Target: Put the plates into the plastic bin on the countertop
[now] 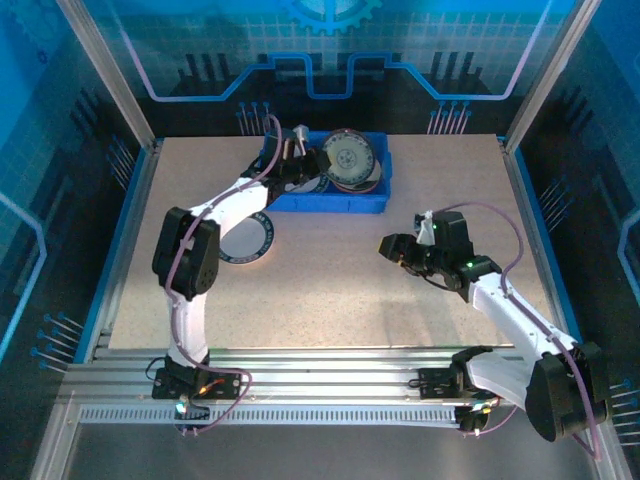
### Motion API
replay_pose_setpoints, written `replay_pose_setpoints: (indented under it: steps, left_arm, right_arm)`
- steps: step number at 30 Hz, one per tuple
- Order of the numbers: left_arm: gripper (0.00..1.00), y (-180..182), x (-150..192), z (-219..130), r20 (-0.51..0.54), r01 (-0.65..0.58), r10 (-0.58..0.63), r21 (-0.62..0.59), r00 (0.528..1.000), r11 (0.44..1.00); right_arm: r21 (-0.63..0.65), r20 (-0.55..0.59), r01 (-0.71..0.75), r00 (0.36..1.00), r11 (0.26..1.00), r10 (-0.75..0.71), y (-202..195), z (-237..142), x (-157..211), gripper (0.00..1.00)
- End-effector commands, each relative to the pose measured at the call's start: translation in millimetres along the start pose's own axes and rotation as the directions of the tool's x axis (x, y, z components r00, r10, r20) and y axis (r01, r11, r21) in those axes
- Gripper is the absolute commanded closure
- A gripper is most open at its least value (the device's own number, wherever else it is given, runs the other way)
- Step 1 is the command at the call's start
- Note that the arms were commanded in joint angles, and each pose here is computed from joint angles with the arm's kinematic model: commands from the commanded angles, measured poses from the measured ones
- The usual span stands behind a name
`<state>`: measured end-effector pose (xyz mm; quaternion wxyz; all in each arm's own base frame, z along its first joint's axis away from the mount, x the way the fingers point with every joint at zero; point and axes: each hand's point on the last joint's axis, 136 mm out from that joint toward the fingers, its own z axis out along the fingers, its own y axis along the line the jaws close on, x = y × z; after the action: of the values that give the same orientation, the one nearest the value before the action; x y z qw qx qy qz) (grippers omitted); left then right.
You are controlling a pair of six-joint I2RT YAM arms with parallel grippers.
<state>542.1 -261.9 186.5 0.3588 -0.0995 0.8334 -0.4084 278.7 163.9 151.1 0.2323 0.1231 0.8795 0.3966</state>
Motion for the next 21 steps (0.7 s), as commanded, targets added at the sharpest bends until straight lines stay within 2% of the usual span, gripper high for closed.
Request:
replay_pose_setpoints:
  steps: [1, 21]
  left_arm:
    - [1.00, -12.3, -15.4, 7.8, 0.031, 0.043, -0.046, 0.079, 0.998, 0.996]
    - [1.00, 35.8, -11.6, 66.7, 0.036, 0.097, -0.097, 0.000, 0.995, 0.995]
  right_arm:
    - [-0.007, 0.006, -0.019, 1.000, 1.000, 0.019, -3.0, 0.5, -2.1, 0.44]
    - [-0.013, -0.007, -0.049, 0.999, 0.999, 0.049, -6.3, 1.6, 2.9, 0.45]
